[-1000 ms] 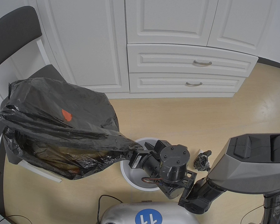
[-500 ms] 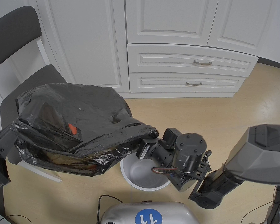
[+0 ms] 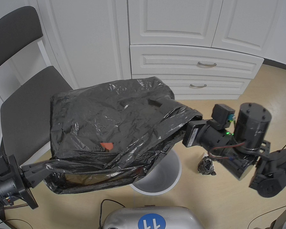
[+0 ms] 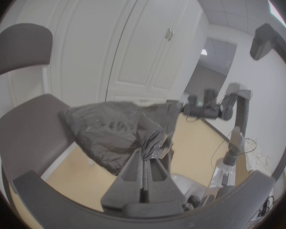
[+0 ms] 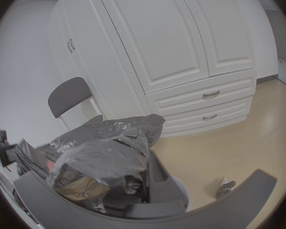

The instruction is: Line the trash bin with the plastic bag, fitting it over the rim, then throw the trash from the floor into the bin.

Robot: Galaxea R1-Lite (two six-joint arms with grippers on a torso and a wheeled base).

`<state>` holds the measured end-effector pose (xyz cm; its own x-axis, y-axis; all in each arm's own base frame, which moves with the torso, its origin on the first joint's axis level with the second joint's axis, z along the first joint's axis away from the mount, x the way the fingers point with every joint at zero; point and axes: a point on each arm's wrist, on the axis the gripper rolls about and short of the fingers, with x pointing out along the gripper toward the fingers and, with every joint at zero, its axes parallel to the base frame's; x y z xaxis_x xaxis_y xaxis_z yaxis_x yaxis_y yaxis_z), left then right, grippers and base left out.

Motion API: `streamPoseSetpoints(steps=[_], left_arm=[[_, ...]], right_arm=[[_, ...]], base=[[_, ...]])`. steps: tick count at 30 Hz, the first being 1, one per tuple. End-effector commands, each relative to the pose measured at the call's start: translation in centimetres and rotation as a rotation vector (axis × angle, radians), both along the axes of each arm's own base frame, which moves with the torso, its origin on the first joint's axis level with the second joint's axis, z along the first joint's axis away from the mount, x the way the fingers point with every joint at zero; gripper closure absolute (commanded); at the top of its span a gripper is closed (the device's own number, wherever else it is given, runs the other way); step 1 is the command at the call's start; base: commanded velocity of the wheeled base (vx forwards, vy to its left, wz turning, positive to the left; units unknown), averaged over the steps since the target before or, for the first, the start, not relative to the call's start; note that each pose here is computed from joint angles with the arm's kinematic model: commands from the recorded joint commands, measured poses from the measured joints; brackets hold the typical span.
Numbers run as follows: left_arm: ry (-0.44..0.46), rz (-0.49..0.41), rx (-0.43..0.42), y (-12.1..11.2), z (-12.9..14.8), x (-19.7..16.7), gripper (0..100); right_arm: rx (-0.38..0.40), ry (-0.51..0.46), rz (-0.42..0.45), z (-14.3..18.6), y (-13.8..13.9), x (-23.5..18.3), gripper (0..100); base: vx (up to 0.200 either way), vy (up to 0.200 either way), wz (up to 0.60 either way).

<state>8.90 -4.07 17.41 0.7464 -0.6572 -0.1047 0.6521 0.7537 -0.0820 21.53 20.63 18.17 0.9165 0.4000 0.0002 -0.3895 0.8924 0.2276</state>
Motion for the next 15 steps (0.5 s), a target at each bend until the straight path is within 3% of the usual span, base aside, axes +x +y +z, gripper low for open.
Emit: streamPoseSetpoints(steps=[1,4,12,15], left_arm=[[0.084,0.001,0.114,-0.8,-0.7,0.2,100],[0.109,0.102,0.171,-1.6,-0.7,0.8,100],[0.042,0.188,0.163,-2.3,0.3,0.9,100],[0.013,0.184,0.139,-2.0,0.6,0.3,100]], right_arm=[[0.006,-0.087,-0.004,4.7,-4.6,-4.4,100],[-0.052,-0.121,0.029,5.1,-5.8,-6.7,100],[-0.22,-0.139,0.064,3.8,-7.4,-9.1,100],[-0.243,-0.149,0.092,3.8,-7.8,-10.0,100]], base=[[0.0,0.0,0.0],[0.0,0.0,0.0],[0.0,0.0,0.0],[0.0,0.0,0.0]])
